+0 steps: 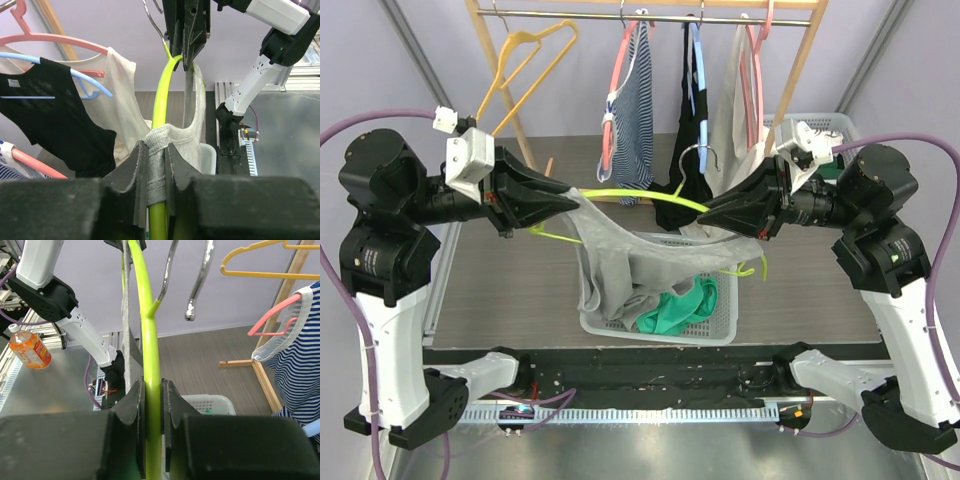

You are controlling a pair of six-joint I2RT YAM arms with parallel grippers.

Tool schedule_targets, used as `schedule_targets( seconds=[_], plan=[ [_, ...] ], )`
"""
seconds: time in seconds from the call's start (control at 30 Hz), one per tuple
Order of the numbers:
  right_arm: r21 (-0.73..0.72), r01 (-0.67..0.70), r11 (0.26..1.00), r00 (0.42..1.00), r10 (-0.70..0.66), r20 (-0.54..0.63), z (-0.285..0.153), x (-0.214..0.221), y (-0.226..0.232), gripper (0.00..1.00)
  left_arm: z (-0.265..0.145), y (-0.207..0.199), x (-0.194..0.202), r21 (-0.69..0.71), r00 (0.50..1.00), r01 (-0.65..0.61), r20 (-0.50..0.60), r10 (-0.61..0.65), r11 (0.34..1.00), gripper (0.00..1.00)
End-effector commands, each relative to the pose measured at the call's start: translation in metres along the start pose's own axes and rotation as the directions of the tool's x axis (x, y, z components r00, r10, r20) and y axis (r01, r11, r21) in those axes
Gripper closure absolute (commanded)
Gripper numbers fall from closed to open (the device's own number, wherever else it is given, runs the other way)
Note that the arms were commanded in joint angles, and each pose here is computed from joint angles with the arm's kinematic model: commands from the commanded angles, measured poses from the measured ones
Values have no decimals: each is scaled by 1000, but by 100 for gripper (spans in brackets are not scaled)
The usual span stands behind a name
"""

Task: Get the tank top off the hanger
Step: Pick up the hanger from the clothesline.

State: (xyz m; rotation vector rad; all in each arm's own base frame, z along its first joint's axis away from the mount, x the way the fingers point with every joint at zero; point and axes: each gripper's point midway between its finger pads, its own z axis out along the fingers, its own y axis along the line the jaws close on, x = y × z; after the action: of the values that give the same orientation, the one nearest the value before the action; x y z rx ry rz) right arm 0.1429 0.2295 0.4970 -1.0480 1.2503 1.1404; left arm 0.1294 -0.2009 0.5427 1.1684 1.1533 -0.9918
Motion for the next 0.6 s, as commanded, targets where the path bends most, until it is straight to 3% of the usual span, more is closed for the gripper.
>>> schedule_targets(
  seconds=[0.0,0.03,0.17,0.2,0.4,0.57],
  plan=[
    [54,38,998,999,-40,30,-2,-14,-5,99,-4,-5,-30,-16,994,-91,62,92,996,58],
    [86,54,995,998,-57,34,-3,-16,-10,99,-4,-5,-32,-20,994,-90,66,91,996,44],
    [175,111,978,993,-118,30,-7,-20,-26,99,-2,-6,-47,-6,992,-70,106,70,998,17],
    [191,145,971,988,-152,22,-7,-20,-30,99,-1,-7,-50,1,993,-39,113,39,999,5],
    [272,358,893,924,-381,37,-12,-31,-40,99,13,8,-45,47,992,31,117,-36,998,3],
    [263,444,856,888,-460,-1,-11,-28,-37,99,27,43,-29,8,995,20,93,-20,1000,11]
  ],
)
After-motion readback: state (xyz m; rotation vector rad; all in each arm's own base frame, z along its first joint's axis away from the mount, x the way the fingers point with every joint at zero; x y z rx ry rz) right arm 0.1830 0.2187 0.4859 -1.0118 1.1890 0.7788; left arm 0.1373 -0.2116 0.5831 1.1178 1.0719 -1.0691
